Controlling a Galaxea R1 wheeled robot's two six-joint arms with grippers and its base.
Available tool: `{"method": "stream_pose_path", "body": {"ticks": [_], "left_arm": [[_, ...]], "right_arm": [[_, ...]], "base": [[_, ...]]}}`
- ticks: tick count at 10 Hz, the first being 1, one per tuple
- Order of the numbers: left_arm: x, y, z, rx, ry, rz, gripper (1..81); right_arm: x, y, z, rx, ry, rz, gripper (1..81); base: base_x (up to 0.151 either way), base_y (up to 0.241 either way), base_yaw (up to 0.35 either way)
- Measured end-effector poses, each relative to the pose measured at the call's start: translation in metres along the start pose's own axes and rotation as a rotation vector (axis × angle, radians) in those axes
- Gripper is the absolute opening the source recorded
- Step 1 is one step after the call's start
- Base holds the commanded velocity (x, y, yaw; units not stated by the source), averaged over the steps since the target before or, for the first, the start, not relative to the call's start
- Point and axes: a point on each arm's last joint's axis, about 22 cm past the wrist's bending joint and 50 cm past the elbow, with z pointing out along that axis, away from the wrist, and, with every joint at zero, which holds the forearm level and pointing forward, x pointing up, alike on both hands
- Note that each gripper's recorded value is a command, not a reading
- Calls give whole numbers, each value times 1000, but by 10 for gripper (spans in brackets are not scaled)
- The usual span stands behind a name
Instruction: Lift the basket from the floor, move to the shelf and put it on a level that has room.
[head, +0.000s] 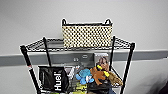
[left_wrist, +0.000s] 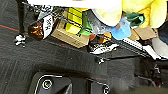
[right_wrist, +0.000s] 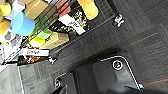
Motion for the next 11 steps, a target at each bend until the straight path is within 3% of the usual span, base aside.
{"method": "stream_pose_path", "body": {"ticks": [2,4,11], "left_arm": [[-17,0,20,-2,-12,1,811],[-49,0,46,-4,-46,0,811],[-132,-31,95,55,-93,-3,811]], "right_arm": [[-14,-1,14,2,13,-20,811],[-54,-10,46,14,-22,-25,811],[-113,28,95,-93,-41,-47,811]], "base": [[0,0,0],[0,0,0],[0,0,0]]}}
